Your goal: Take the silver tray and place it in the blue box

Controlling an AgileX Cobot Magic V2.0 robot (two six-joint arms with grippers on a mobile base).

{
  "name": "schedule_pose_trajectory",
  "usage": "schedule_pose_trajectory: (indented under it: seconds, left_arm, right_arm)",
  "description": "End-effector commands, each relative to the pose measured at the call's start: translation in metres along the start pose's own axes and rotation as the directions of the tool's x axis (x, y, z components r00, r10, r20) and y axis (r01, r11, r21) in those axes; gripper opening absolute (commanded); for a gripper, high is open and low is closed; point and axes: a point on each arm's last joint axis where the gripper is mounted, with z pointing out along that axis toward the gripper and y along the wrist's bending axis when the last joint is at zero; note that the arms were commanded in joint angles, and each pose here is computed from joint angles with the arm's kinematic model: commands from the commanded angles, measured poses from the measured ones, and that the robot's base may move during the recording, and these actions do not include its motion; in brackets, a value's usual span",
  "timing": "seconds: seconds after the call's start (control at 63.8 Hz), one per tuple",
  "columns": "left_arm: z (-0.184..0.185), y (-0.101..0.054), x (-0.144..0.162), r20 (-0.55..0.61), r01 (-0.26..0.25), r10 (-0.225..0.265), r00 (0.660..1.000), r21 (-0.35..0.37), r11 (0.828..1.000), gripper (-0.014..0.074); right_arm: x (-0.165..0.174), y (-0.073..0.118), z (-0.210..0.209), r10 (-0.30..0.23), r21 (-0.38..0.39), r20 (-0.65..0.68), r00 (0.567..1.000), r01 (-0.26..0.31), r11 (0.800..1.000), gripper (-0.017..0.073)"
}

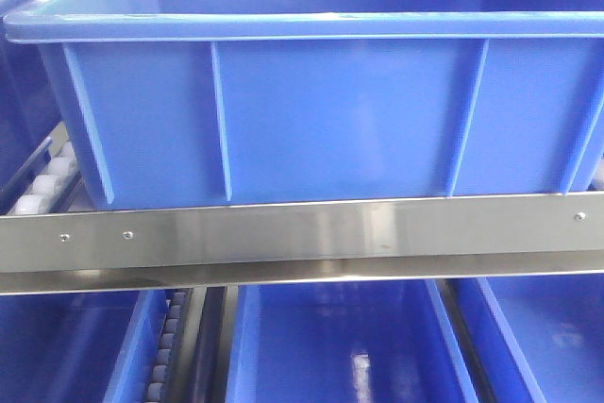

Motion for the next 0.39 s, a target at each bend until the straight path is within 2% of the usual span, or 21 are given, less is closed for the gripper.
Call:
schedule_pose_trajectory:
  seconds: [0.0, 0.376]
  left_arm:
    - [-0.0013, -0.0001, -0.0034, 0.09, 0.0, 0.001, 0.996, -0.002, 1.0, -0.001]
    - [-0.0013, -0.0001, -0.0034, 0.09, 0.0, 0.001, 0.996, -0.002, 1.0, -0.001]
  right_arm:
    - [-0.0161, 0.0002, -0.0028, -0.023, 0.003, 0.134, 0.991, 0.023, 1.0, 0.0052]
    - [-0.0161, 0.0002, -0.0028, -0.023, 0.003, 0.134, 0.991, 0.023, 1.0, 0.0052]
